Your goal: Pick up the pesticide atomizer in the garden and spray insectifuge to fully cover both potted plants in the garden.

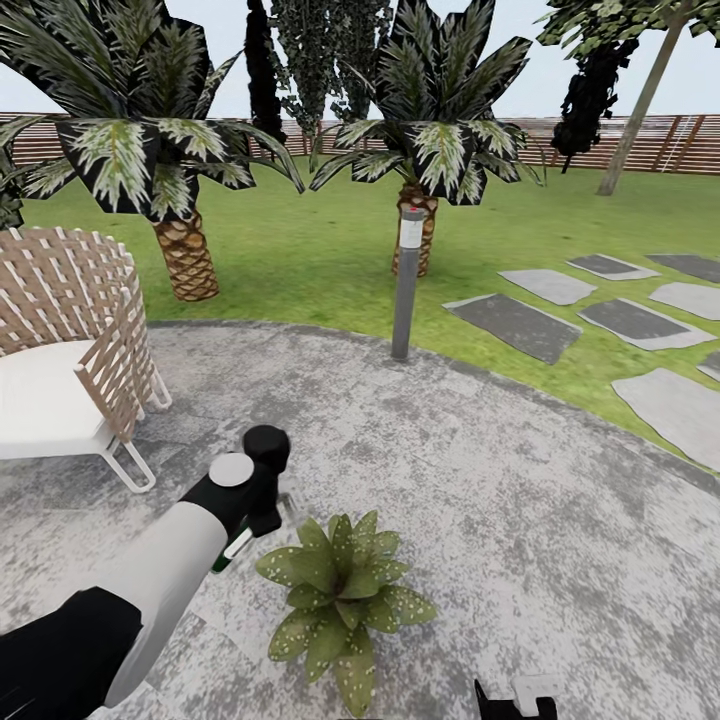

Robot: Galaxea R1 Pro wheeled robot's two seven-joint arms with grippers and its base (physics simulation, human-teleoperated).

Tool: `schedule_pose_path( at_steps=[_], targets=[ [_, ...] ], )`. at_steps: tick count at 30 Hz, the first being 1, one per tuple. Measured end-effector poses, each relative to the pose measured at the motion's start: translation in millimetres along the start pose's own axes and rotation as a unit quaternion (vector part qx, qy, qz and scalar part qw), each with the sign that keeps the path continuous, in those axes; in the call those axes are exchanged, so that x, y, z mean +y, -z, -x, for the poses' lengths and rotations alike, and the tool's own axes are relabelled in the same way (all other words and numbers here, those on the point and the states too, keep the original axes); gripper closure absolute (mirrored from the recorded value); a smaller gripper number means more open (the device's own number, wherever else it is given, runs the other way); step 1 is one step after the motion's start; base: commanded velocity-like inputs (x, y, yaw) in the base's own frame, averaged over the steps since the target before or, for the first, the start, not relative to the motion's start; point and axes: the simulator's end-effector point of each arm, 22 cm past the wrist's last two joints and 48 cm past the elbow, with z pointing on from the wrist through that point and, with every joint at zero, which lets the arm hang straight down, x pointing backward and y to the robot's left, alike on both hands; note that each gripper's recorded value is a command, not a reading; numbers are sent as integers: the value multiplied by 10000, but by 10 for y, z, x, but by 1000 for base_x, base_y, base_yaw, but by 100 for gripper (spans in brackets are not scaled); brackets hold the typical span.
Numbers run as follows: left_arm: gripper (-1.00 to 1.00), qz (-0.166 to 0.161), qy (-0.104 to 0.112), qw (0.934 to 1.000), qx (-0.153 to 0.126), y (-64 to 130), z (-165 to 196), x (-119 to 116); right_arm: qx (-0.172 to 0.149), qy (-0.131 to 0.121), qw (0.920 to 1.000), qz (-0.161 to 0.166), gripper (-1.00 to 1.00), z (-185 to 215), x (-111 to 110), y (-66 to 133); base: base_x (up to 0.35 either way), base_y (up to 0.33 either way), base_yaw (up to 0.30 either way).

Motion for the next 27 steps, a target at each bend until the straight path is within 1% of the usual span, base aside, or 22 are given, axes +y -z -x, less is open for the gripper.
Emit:
schedule_pose_path(
  at_steps=[1,4,8,11,17,21,27],
  targets=[
    [100,-43,12,10000,26,-25,-16,-15,0,0,10000,-1,-100,0,-1,0,0,0,167],
    [100,-264,46,9994,230,-178,-128,-98,4,0,10000,-4,-100,-4,-3,0,0,0,242],
    [100,-349,61,9990,284,-229,-159,-130,11,0,10000,-8,-100,-10,-5,-1,0,0,262],
    [100,-371,50,9989,267,-227,-133,-152,9,0,10000,-8,-100,-12,-4,-1,0,-41,133],
    [100,-356,37,9991,229,-193,-85,-155,7,-6,10000,-17,-100,-12,-9,-1,-21,-245,11],
    [100,-323,28,9992,236,-178,-86,-128,9,-7,10000,-20,-100,-13,-10,-2,-192,-219,44],
    [100,-311,29,9992,237,-168,-80,-119,12,-1,10000,-15,-100,-14,-7,-3,-292,-98,248]
  ],
)
